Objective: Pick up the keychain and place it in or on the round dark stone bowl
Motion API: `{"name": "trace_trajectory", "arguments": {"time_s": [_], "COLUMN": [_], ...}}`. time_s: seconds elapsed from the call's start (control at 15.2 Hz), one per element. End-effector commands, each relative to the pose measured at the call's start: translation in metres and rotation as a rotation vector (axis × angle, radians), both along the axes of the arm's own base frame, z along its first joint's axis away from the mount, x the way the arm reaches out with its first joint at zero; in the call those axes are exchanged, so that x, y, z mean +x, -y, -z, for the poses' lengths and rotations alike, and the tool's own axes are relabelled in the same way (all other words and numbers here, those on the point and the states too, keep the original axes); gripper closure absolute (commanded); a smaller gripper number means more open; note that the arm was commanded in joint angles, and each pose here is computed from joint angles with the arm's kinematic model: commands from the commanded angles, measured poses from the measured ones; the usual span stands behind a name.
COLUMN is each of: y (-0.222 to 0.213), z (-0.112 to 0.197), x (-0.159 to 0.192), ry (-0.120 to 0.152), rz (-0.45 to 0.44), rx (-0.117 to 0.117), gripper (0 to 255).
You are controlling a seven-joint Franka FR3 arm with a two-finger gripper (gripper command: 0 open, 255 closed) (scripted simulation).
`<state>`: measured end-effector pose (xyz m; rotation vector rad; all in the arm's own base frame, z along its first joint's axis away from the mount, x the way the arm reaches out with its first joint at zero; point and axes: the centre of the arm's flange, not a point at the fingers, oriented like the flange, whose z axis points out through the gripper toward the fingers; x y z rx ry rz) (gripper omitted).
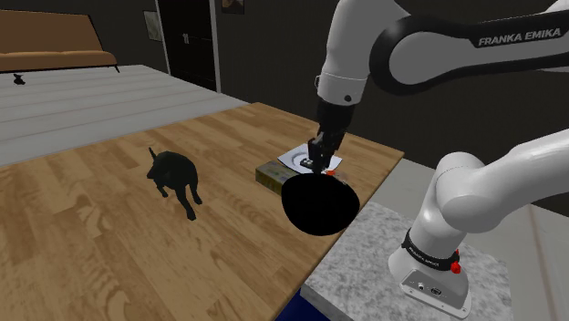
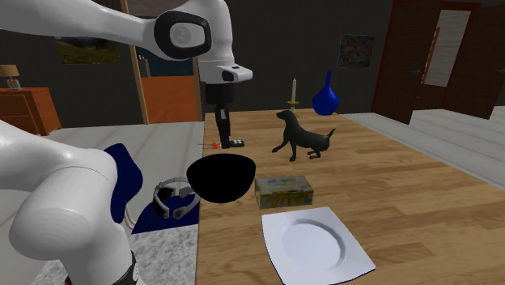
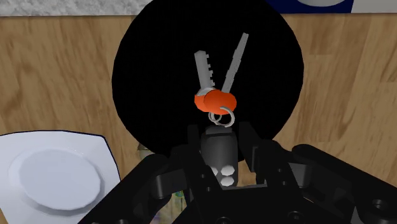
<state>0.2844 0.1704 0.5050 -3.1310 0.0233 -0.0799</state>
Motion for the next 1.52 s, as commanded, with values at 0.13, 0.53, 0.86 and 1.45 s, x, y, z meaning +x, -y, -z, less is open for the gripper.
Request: {"name": "trace_trajectory", "arguments": {"time_s": [0.13, 0.53, 0.86, 1.45], "y": [0.000, 0.000, 0.000, 0.000], "z": [0.021, 0.052, 0.063, 0.063], "x": [0.000, 0.000, 0.000, 0.000], "ry": [0.000, 0.000, 0.000, 0.000], "rz": [0.000, 0.000, 0.000, 0.000], "rx": [0.000, 0.000, 0.000, 0.000], "gripper": [255, 255, 255, 0]}}
